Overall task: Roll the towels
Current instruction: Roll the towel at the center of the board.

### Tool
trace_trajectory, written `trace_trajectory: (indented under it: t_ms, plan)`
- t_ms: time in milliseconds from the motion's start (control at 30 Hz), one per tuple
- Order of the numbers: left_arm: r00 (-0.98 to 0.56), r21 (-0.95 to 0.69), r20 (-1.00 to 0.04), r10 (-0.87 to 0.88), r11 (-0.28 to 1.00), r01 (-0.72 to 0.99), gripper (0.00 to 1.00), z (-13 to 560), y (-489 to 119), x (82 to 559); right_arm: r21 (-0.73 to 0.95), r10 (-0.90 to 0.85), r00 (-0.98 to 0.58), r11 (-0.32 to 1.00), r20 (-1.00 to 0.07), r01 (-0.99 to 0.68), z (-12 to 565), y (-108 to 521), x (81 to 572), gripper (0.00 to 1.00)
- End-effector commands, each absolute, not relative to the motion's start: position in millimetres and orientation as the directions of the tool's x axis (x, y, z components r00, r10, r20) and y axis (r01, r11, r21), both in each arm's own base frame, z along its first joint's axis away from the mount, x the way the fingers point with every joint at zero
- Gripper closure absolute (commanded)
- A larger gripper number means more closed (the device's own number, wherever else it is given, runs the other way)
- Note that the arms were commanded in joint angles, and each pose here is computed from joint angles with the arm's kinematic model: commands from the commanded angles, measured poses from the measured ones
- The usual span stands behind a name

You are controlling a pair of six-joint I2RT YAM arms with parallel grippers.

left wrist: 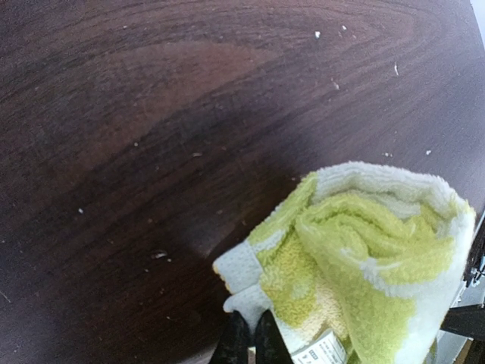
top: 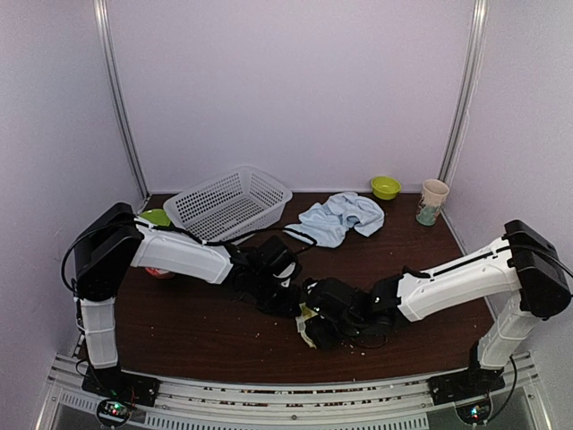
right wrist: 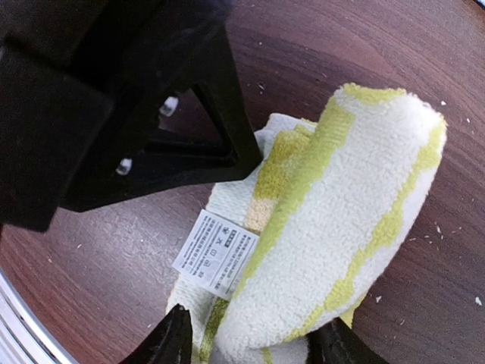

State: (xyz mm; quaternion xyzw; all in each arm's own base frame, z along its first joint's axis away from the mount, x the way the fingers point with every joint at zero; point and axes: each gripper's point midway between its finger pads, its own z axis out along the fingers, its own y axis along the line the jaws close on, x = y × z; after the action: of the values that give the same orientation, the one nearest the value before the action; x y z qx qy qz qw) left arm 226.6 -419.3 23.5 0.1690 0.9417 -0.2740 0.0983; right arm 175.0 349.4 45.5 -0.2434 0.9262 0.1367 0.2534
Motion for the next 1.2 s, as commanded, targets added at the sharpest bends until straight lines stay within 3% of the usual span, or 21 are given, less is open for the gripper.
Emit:
trace_trajectory:
  t_ms: [0, 667, 1167]
  plan:
    - [-0.918, -0.502, -0.318, 0.239, 0.779, 0.377, 0.98, 41.4, -420.7, 230.7, 0.200, -0.369, -0.762, 0.819, -0.533, -0.537, 42.6, 356.8, 170.2, 0.44]
    - [-0.905, -0.514, -0.378, 0.194, 0.769, 0.380, 0.98, 75.1, -408.5, 231.3, 0.269, -0.377, -0.780, 0.788, -0.499, -0.553, 26.2, 365.2, 165.6, 0.31]
    - [-0.890, -0.493, -0.415, 0.190, 0.775, 0.395, 0.98, 96.8, -399.0, 232.1, 0.255, -0.382, -0.791, 0.801, -0.479, -0.541, 19.3, 363.9, 169.0, 0.30]
